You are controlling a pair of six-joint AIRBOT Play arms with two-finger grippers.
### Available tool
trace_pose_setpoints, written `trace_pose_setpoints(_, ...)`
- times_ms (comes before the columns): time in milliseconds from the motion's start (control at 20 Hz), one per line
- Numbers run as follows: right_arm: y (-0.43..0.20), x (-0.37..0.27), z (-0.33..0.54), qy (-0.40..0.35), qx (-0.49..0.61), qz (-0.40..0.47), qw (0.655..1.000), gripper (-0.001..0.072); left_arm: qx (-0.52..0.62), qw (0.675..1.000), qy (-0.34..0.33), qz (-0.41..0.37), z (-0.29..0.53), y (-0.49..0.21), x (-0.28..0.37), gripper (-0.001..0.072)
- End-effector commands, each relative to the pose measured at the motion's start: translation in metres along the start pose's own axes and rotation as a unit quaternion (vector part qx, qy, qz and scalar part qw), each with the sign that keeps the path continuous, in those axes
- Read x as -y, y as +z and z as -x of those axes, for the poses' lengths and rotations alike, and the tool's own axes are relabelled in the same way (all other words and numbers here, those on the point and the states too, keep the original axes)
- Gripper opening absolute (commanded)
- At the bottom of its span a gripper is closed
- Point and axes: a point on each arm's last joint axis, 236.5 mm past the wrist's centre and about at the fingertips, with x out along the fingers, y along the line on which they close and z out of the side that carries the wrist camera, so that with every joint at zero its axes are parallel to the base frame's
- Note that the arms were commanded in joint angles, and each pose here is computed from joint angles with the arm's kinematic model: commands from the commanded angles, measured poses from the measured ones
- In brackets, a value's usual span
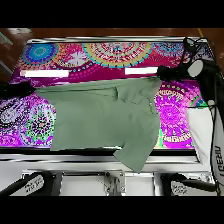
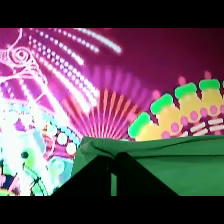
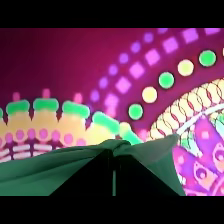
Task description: Fold the shirts.
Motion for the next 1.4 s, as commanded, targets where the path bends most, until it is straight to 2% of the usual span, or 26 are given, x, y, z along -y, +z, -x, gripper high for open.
trace_pose_setpoints(0, 0.028, 0.001, -0.056, 0.02, 0.076, -0.035, 0.996, 0.0053, 0.068, 0.998, 0.007, -0.003, -0.064, 0.029, -0.002, 0.0047)
trace_pose_setpoints(150, 0.018, 0.013, -0.091, 0.011, 0.072, -0.041, 0.996, 0.0053, 0.071, 0.997, 0.02, -0.003, -0.104, 0.023, -0.007, 0.0047)
trace_pose_setpoints(450, -0.028, 0.027, -0.13, -0.003, -0.002, -0.05, 0.999, 0.0053, -0.033, 0.999, 0.002, 0.03, -0.152, -0.03, -0.013, 0.0047)
trace_pose_setpoints(650, -0.072, 0.033, -0.1, -0.023, -0.112, -0.03, 0.993, 0.0053, -0.131, 0.991, -0.018, -0.01, -0.139, -0.06, -0.004, 0.0046)
trace_pose_setpoints(800, -0.114, 0.052, -0.065, -0.069, -0.217, 0.005, 0.974, 0.0053, -0.231, 0.97, 0.02, -0.076, -0.116, -0.094, -0.027, 0.0045)
trace_pose_setpoints(900, -0.136, 0.049, -0.059, -0.071, -0.264, 0.006, 0.962, 0.0053, -0.266, 0.961, 0.042, -0.067, -0.108, -0.108, -0.038, 0.0046)
trace_pose_setpoints(1250, -0.173, 0.048, -0.08, -0.075, -0.319, -0.009, 0.945, 0.0053, -0.34, 0.939, 0.039, -0.029, -0.1, -0.144, -0.036, 0.0047)
trace_pose_setpoints(1300, -0.171, 0.048, -0.079, -0.073, -0.317, -0.003, 0.946, 0.0075, -0.344, 0.938, 0.041, -0.021, -0.099, -0.146, -0.036, 0.0064)
trace_pose_setpoints(1350, -0.166, 0.05, -0.076, -0.073, -0.311, 0.001, 0.948, 0.0163, -0.351, 0.936, 0.036, -0.018, -0.096, -0.148, -0.034, 0.0123)
